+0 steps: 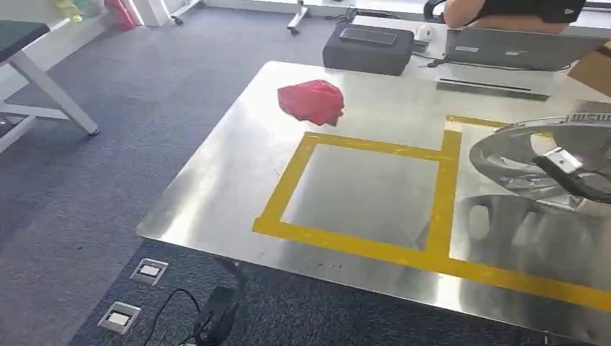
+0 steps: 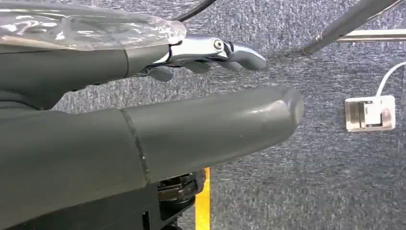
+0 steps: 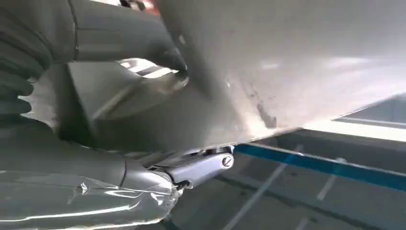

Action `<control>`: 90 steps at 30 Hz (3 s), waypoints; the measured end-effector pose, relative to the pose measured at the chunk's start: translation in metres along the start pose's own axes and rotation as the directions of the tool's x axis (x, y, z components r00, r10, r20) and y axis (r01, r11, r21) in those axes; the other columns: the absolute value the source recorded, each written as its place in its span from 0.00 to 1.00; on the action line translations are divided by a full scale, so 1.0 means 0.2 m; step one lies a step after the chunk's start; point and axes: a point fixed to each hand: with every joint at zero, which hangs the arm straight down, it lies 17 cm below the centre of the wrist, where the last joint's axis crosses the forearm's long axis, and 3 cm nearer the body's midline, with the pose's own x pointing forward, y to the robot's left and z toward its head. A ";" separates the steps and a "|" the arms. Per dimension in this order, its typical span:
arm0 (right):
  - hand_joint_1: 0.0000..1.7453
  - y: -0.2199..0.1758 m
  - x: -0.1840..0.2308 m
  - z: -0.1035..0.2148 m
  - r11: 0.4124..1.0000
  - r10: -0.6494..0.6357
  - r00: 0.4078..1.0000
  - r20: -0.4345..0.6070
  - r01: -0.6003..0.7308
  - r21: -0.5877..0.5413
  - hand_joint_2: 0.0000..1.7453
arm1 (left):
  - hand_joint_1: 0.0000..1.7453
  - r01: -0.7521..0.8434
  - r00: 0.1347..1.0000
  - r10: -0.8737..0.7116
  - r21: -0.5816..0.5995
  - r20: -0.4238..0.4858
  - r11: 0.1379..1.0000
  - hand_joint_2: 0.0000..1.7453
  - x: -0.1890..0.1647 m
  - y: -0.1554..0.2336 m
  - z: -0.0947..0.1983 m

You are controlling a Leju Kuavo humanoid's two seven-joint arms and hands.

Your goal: Take the parts from the cabinet and place them on the table.

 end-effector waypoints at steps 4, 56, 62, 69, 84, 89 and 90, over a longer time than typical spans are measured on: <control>1.00 0.00 -0.04 -0.03 1.000 -0.030 0.999 -0.029 0.030 0.006 1.00 | 0.00 0.000 1.000 0.000 -0.001 0.000 1.000 0.00 0.00 0.00 0.00; 0.00 -0.10 -0.15 -0.22 0.993 -0.116 0.980 -0.162 0.109 -0.048 0.00 | 0.00 -0.005 1.000 0.005 -0.033 0.012 0.999 1.00 0.01 -0.04 0.00; 0.00 -0.09 -0.15 -0.21 0.993 -0.116 0.980 -0.160 0.111 -0.042 0.00 | 0.00 0.001 1.000 -0.001 -0.035 0.013 0.999 1.00 0.01 -0.04 0.01; 0.00 -0.07 -0.17 -0.21 0.991 -0.135 0.972 -0.190 0.131 -0.033 0.00 | 0.00 0.002 1.000 -0.002 -0.035 0.013 0.999 1.00 0.02 -0.04 0.00; 0.00 0.39 -0.24 -0.20 0.848 -0.234 0.914 -0.331 0.359 0.390 0.00 | 0.00 -0.017 1.000 0.018 -0.033 0.020 0.999 1.00 0.02 -0.04 0.00; 0.00 0.55 -0.08 -0.08 0.406 -0.405 0.665 -0.627 0.746 0.529 0.00 | 0.00 -0.029 0.999 0.030 -0.036 0.014 0.999 1.00 0.01 -0.02 0.01; 0.00 0.53 -0.04 -0.08 0.331 -0.435 0.616 -0.657 0.788 0.519 0.00 | 0.00 -0.029 0.999 0.030 -0.036 0.014 0.999 1.00 0.01 -0.01 0.01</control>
